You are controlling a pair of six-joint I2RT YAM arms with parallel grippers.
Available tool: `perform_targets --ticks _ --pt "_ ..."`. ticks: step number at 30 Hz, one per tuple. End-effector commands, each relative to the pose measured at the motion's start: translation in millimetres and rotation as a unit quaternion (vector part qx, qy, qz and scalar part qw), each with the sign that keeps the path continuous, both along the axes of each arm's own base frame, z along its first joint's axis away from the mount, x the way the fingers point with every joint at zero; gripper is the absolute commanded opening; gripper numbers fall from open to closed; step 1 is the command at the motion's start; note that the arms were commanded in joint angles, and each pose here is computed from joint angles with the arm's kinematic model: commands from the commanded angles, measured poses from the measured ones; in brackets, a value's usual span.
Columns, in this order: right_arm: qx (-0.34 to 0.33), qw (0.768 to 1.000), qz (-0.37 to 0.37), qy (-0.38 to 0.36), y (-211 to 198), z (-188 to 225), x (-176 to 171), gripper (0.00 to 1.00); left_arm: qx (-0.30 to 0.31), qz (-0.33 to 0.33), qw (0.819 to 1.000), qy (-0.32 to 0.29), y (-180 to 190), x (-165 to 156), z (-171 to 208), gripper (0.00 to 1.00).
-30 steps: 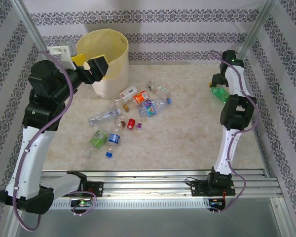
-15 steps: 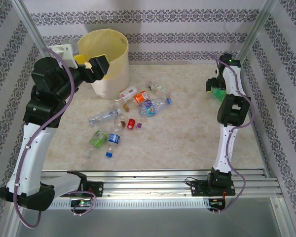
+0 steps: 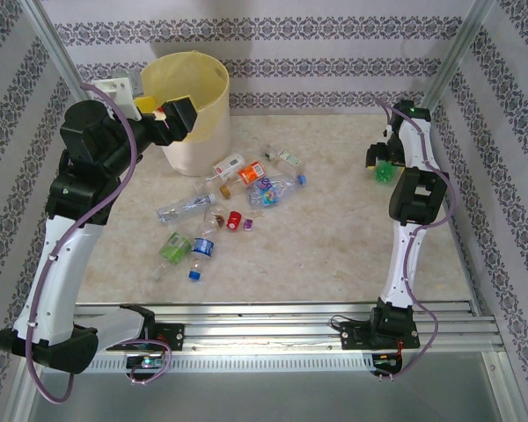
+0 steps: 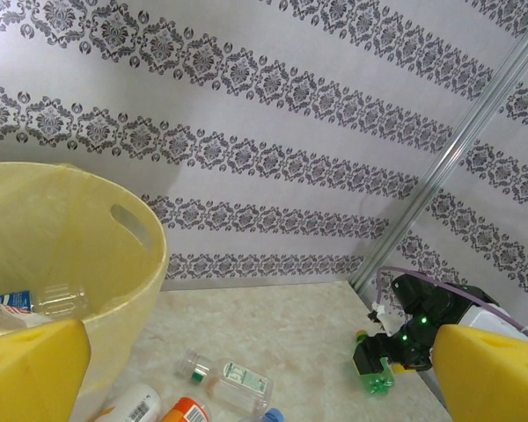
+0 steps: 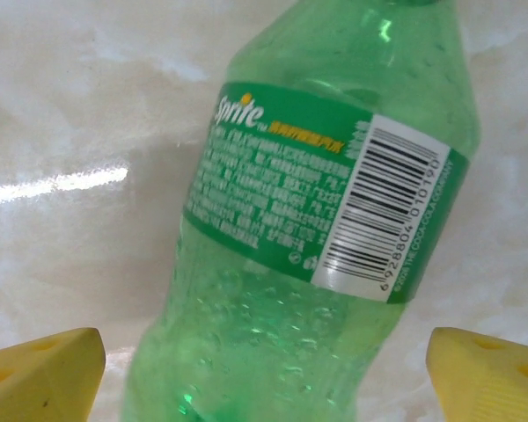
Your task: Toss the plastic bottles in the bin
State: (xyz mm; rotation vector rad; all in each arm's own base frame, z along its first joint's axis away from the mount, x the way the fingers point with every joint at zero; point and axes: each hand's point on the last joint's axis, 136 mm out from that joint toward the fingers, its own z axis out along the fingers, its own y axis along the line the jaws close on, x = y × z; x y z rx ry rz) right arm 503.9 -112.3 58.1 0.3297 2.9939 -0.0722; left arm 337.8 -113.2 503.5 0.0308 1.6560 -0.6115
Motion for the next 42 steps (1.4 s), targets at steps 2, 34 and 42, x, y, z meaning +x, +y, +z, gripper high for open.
perform_targets --ticks 2,34,42 --pt "0.000 0.999 -0.033 0.015 -7.8 -3.2 -6.0 0.90 -0.003 -0.005 1.000 -0.030 -2.5 -8.0 12.2 1.00" --pt "0.062 0.992 -0.013 -0.111 105.3 78.2 -29.2 0.32 -0.039 -0.074 0.996 0.017 -61.3 35.2 -9.4 1.00" --pt "0.151 0.964 0.069 -0.206 195.3 153.8 -48.5 0.31 -0.091 -0.099 0.986 0.098 -94.9 68.4 -34.1 1.00"
